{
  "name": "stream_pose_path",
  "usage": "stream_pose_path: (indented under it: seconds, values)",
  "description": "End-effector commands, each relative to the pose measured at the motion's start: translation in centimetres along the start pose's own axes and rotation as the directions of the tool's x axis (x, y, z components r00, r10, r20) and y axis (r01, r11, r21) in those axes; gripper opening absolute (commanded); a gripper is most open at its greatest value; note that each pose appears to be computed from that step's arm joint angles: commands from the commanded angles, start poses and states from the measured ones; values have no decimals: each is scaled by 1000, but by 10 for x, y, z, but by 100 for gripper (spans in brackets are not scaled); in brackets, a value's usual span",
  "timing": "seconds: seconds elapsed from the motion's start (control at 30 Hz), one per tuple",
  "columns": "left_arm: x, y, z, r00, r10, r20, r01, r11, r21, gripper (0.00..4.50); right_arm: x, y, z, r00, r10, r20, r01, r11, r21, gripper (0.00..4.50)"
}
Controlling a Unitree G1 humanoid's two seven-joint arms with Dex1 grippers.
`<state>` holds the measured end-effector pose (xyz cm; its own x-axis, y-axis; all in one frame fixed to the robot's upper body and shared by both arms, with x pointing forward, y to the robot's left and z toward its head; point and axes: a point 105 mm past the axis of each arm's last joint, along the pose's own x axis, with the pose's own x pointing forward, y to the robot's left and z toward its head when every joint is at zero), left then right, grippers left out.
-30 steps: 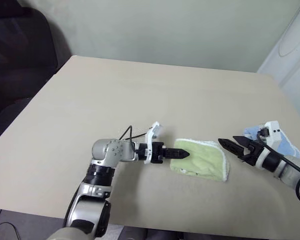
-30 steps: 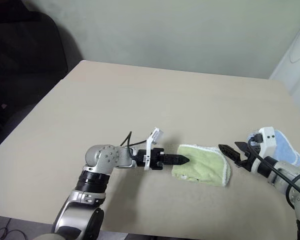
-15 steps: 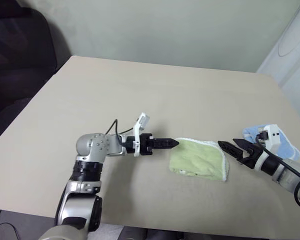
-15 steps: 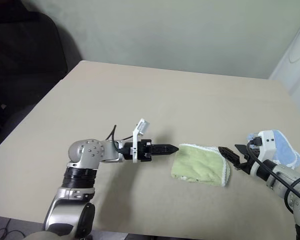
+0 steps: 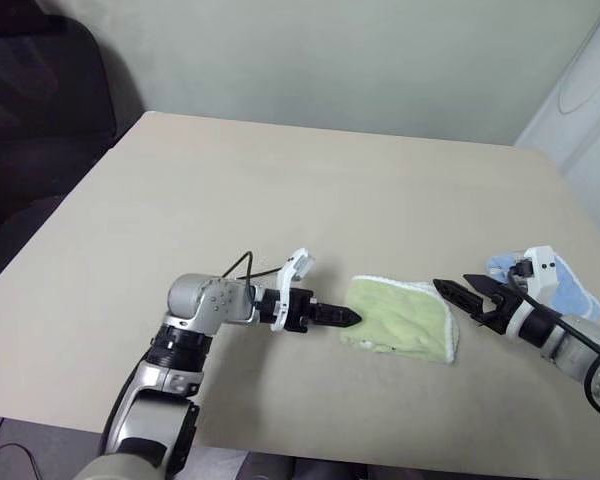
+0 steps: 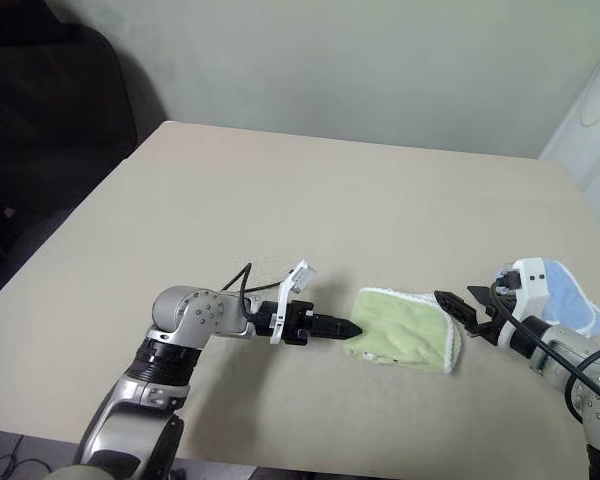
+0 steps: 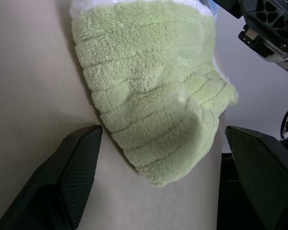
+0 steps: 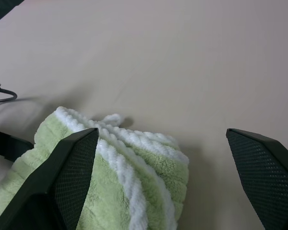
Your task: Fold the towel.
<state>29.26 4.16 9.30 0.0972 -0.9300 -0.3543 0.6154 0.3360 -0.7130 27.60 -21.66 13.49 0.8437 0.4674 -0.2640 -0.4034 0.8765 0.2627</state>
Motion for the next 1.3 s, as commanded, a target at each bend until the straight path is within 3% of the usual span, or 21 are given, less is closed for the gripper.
stream_pose_path:
  seconds: [0.03, 0.47, 0.57, 0.93, 1.3]
  values:
    - [13, -7, -4, 999, -28, -36, 28, 1000, -5, 445, -2, 3, 6, 999, -2, 37, 3, 1000, -26, 450]
    - [42, -14, -3, 997, -38, -63, 34, 998, -61, 445, -1, 5, 4, 999, -11, 53, 11, 1000, -13, 450]
    - [43, -12, -2, 998, -27, -52, 23, 997, -69, 384, -1, 4, 4, 998, -11, 57, 12, 1000, -13, 450]
    - [40, -10, 0, 999, -20, -31, 19, 998, -59, 2, 2, 3, 8, 997, -11, 70, 12, 1000, -13, 450]
    - [40, -11, 6, 999, -29, 31, 31, 997, -70, 2, 0, 2, 11, 997, -16, 79, 18, 1000, -15, 450]
